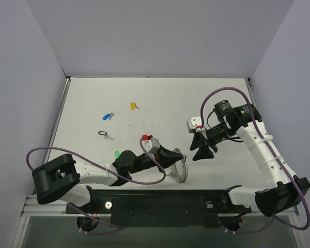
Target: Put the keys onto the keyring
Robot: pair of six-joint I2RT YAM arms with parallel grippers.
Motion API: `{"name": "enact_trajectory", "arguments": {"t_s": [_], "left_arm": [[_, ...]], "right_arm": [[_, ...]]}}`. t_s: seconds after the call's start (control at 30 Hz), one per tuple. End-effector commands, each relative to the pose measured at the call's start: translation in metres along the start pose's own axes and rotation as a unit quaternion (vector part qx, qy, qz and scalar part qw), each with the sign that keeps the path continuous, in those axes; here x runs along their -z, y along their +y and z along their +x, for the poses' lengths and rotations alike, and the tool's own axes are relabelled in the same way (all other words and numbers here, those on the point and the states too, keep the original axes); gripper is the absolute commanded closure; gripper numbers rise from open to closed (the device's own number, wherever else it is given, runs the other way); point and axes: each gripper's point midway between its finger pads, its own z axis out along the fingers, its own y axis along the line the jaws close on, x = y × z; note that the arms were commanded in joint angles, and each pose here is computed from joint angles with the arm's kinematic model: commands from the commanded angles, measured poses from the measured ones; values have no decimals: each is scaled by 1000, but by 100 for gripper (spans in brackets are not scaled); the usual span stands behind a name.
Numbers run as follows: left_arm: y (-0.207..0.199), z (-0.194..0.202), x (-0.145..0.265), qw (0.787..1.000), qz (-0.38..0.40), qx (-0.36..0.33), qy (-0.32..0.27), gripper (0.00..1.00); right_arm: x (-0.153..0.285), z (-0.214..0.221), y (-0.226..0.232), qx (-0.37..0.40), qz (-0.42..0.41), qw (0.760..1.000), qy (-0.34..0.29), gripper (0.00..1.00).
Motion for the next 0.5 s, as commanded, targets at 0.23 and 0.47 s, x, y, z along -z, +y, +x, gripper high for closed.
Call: {"name": "enact_trajectory", "arguments": {"t_s": [0.23, 0.47], "left_arm": [[-26, -86, -10, 983, 57, 14, -175, 100], [-28, -90, -10, 982, 59, 12, -180, 100]], "right_arm": [[-6, -24, 23, 16, -80, 993, -84, 58], [-10, -15, 22, 4, -82, 993, -87, 59]]}}
